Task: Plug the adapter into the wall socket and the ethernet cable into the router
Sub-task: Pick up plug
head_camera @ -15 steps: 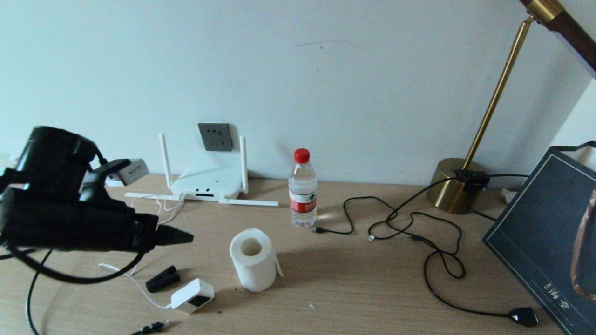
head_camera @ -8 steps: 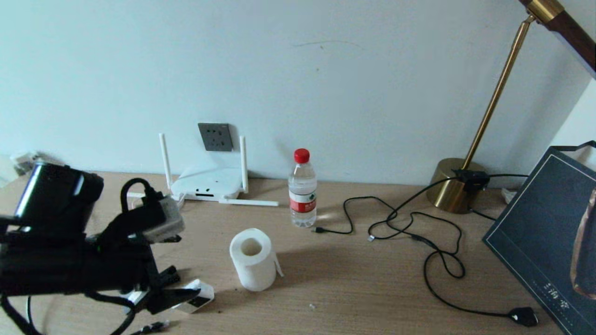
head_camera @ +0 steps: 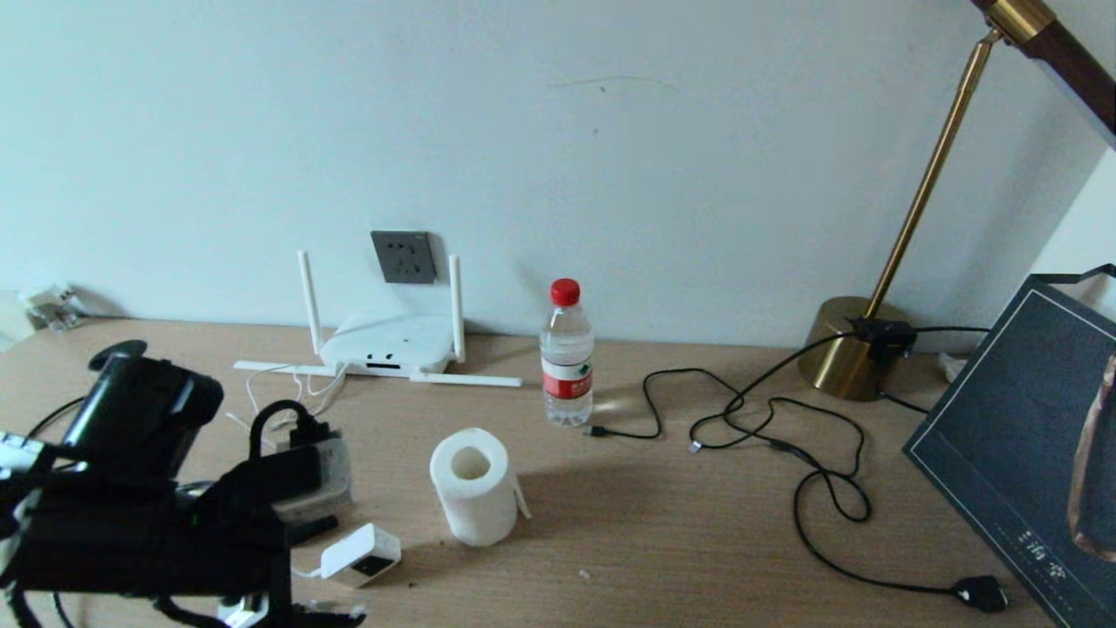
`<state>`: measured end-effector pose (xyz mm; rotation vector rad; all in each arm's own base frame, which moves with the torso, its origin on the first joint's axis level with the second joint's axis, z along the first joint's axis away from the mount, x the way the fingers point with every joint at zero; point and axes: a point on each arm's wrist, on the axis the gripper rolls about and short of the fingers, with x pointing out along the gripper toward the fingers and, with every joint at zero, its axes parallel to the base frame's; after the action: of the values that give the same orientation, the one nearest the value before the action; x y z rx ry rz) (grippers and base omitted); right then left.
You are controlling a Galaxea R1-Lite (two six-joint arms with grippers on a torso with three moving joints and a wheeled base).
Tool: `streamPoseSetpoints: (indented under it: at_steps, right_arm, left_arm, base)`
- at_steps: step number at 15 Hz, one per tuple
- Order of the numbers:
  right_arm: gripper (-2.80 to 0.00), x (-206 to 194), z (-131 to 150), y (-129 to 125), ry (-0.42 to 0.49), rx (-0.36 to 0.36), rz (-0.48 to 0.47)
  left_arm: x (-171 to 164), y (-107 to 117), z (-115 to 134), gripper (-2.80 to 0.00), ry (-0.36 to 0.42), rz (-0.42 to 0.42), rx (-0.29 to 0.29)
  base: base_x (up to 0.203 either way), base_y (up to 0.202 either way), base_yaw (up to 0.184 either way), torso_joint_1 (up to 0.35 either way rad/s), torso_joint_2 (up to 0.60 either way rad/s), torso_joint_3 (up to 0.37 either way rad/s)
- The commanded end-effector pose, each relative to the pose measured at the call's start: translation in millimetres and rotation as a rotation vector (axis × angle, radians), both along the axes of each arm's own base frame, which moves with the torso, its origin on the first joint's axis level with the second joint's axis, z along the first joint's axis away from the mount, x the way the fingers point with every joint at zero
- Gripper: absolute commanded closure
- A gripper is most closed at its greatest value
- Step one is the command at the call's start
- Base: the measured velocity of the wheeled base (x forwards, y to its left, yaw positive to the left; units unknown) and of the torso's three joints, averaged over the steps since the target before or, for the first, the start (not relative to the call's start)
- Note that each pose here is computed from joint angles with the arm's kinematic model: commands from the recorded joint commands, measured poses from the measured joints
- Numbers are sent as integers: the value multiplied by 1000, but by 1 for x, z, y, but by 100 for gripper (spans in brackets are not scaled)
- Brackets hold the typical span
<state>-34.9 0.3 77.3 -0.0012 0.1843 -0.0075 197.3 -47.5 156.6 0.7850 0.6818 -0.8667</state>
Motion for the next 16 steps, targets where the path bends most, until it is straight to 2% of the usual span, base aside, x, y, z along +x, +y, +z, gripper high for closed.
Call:
streamPoseSetpoints:
  at_steps: [1,9,16]
  right_arm:
    - [0,0,0,0,2,0,0]
    - [0,0,0,0,2,0,0]
    - [0,0,0,0,1,0,0]
  left_arm:
    - [3,0,-8,-280,38,-19,23]
    - [25,4,-27,-280,104,26,58]
    - [40,3,-36,-280,106,30,58]
  base:
    - [0,0,0,0,0,0]
    - [0,0,0,0,0,0]
    - [0,0,0,0,0,0]
